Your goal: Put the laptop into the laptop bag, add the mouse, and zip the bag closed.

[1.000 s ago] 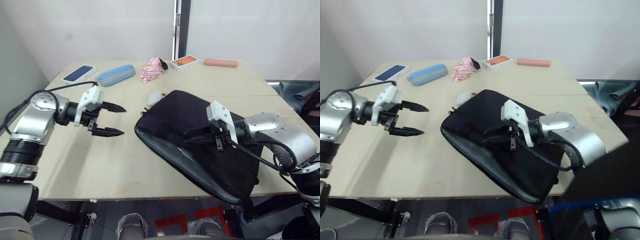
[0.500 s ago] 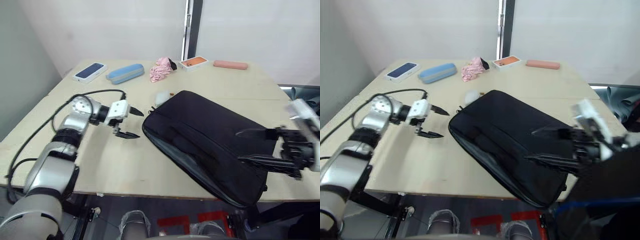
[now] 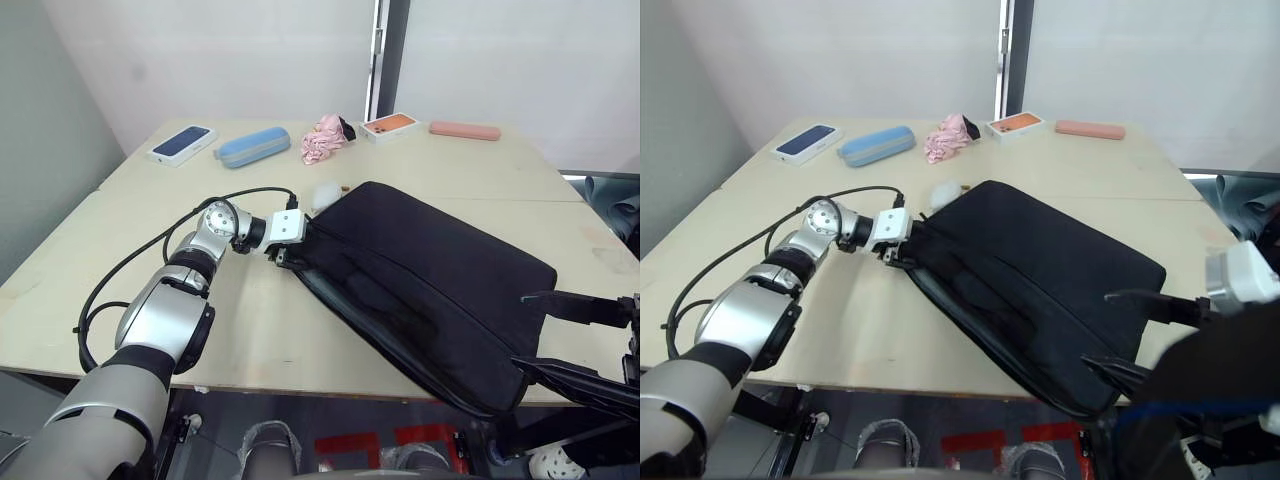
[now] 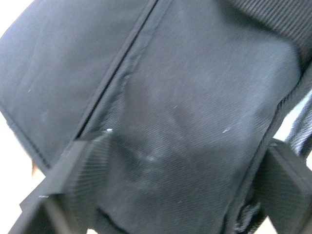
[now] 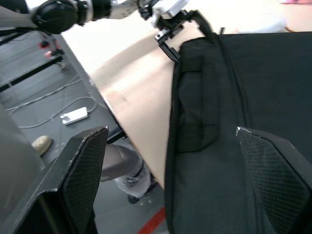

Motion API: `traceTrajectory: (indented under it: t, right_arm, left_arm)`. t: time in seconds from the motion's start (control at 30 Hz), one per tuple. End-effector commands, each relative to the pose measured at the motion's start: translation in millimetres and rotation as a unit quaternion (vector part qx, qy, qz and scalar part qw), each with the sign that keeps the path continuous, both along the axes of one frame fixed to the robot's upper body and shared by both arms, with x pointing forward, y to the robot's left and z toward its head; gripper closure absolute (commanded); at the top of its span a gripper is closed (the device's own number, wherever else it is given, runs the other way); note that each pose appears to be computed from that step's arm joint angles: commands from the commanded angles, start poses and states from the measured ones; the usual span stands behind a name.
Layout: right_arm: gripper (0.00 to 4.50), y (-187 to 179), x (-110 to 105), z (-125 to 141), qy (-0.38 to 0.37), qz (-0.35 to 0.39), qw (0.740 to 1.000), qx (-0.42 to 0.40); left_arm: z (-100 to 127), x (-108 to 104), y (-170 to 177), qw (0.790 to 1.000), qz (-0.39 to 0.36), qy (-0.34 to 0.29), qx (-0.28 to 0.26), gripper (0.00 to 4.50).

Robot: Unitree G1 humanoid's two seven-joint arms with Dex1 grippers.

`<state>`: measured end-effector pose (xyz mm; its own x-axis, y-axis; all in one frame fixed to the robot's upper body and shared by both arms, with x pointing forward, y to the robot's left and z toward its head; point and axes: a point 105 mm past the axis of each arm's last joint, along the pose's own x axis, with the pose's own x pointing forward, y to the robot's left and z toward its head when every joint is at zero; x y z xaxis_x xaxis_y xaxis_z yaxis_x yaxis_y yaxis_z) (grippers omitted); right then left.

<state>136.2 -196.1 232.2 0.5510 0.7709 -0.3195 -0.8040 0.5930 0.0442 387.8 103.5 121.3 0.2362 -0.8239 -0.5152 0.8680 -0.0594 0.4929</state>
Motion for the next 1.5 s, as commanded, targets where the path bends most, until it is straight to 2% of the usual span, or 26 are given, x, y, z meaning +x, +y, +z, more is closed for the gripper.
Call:
traceTrajectory:
  t: [0.03,0.17,0.3,0.37,0.47,0.57,0.73,0.87,0.9,1.0,1.27,1.43,1.5]
  right_arm:
    - [0.09,-9.0,-11.6,-11.8,0.016,-0.039,0.999,-0.005]
    - [0.09,-12.6,-36.5,-48.8,0.144,-0.076,0.984,0.066]
    - [0.09,-26.1,-56.4,-79.3,0.248,-0.124,0.948,0.158]
    - [0.09,-35.3,-57.7,-89.7,0.271,-0.147,0.933,0.188]
    - [0.09,-49.8,-50.2,-103.1,0.286,-0.176,0.918,0.213]
    - [0.09,-60.0,-33.1,-119.1,0.300,-0.193,0.904,0.234]
    - [0.09,-64.0,-3.1,-136.1,0.310,-0.198,0.892,0.262]
    - [0.09,-64.0,6.6,-150.9,0.328,-0.200,0.887,0.258]
    - [0.64,-64.0,8.6,-152.8,0.330,-0.198,0.887,0.257]
    - [1.62,-67.8,16.8,-155.6,0.326,-0.205,0.889,0.247]
    - [4.40,-73.6,53.9,-118.8,0.257,-0.170,0.915,0.261]
    - [4.48,-58.5,86.4,-87.2,0.214,-0.113,0.936,0.255]
    - [4.48,-53.2,98.4,-82.9,0.205,-0.106,0.942,0.242]
  left_arm:
    - [11.2,4.7,-2.0,1.000,0.004,-0.012,-0.008,2.08]
    - [16.5,-1.3,0.3,1.000,-0.021,0.000,-0.016,3.37]
    - [14.3,-17.9,6.1,0.997,-0.079,0.009,-0.014,3.37]
    - [16.1,-20.1,6.6,0.996,-0.087,0.003,-0.021,3.37]
    - [15.7,-23.3,8.8,0.995,-0.097,-0.003,-0.019,3.37]
    - [11.9,-26.2,12.6,0.995,-0.102,-0.012,-0.006,3.37]
    - [10.4,-29.4,13.5,0.994,-0.109,-0.018,-0.004,3.37]
    - [13.9,-29.8,11.2,0.994,-0.108,-0.028,-0.016,3.37]
    - [14.7,-30.0,11.0,0.994,-0.107,-0.031,-0.019,3.42]
    - [16.0,-33.0,11.5,0.993,-0.109,-0.032,-0.026,3.42]
    - [20.7,-40.7,20.9,0.994,-0.095,-0.040,-0.037,3.42]
    - [22.2,-46.5,36.4,0.997,-0.069,-0.033,-0.031,3.42]
    - [22.9,-48.8,40.7,0.997,-0.060,-0.030,-0.028,3.42]
